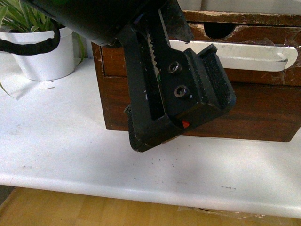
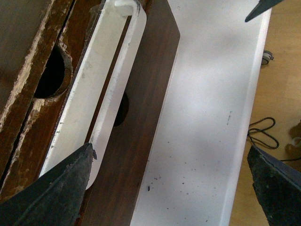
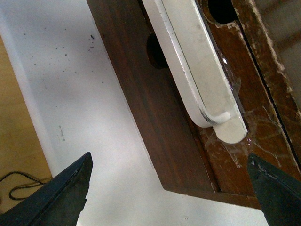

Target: Open drawer

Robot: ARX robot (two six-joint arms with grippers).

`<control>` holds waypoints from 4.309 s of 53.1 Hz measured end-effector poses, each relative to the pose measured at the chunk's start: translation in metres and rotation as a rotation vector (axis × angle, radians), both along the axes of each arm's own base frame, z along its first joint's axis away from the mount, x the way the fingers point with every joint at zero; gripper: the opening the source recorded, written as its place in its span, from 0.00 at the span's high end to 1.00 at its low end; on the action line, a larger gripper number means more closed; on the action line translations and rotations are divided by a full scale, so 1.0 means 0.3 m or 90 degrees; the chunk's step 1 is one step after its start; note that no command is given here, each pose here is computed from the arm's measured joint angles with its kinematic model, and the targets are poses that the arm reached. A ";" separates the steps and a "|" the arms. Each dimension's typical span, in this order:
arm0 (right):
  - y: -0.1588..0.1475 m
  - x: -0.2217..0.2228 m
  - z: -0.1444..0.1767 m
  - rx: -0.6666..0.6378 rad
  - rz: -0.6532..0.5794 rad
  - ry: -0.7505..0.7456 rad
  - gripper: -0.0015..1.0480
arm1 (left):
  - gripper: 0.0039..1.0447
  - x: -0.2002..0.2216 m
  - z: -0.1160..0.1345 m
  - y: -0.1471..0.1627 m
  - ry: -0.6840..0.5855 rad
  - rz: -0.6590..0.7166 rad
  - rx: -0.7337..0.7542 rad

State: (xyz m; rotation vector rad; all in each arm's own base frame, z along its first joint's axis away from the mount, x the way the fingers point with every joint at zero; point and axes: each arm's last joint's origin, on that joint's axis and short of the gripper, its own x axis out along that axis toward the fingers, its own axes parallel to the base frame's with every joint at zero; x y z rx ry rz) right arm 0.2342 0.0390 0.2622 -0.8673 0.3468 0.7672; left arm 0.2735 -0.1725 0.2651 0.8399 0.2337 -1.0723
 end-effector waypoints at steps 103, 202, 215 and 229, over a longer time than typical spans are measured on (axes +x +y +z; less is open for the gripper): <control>0.102 -0.113 -0.097 -0.075 0.242 0.126 0.09 | 0.06 -0.173 -0.055 0.023 0.038 -0.157 0.160; -0.172 -0.456 -0.320 0.539 -0.488 -0.231 0.51 | 0.54 -0.587 -0.329 0.564 -0.137 0.671 -0.549; -0.131 -0.455 -0.323 0.545 -0.483 -0.223 0.93 | 0.96 -0.587 -0.328 0.573 -0.147 0.680 -0.543; -0.131 -0.455 -0.323 0.545 -0.488 -0.225 0.99 | 0.96 -0.587 -0.328 0.574 -0.149 0.681 -0.541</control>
